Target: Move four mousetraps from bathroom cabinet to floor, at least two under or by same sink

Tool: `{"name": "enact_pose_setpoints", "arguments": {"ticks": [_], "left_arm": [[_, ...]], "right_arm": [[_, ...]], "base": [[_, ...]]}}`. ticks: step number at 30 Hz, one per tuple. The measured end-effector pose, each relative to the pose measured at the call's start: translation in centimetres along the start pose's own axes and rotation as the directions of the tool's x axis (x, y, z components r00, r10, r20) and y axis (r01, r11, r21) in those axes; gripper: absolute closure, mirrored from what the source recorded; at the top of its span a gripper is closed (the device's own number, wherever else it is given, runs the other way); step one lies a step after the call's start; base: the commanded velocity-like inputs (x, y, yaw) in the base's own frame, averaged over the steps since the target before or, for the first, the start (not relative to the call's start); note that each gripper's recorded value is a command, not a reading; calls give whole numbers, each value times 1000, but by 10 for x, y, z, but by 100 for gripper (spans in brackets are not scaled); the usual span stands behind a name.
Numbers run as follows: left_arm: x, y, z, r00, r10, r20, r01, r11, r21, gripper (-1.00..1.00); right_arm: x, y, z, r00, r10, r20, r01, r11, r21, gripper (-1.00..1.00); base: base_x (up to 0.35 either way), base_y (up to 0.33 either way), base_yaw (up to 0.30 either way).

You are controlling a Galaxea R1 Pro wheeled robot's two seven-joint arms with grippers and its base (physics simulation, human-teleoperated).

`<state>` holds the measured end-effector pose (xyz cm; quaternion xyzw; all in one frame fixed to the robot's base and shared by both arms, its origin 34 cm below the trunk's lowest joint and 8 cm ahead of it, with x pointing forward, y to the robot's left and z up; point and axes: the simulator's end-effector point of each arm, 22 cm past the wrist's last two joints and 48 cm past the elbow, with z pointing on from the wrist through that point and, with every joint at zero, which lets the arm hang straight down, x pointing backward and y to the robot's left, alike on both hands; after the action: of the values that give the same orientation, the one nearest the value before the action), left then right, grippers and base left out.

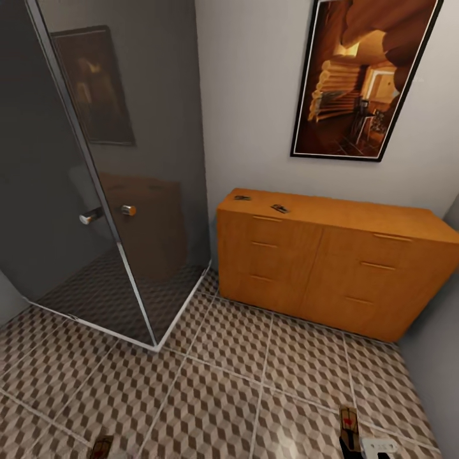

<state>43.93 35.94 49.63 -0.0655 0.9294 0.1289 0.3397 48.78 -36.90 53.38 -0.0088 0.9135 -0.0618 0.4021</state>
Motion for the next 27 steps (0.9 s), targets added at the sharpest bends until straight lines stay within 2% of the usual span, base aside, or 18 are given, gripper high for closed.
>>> {"name": "enact_pose_setpoints", "arguments": {"ticks": [9,20,27], "left_arm": [[1,0,0,1000,1,-3,-1,1000,-1,100],[4,1,0,1000,2,-7,-2,1000,-1,100],[5,1,0,1000,3,-10,-3,1000,-2,100]], "right_arm": [[1,0,0,1000,0,-3,0,1000,0,100],[3,0,0,1000,-1,-7,1,1000,-1,100],[4,0,0,1000,-1,-10,1,1000,-1,100]], "base": [[0,177,285],[0,105,285],[-51,241,285]]}}
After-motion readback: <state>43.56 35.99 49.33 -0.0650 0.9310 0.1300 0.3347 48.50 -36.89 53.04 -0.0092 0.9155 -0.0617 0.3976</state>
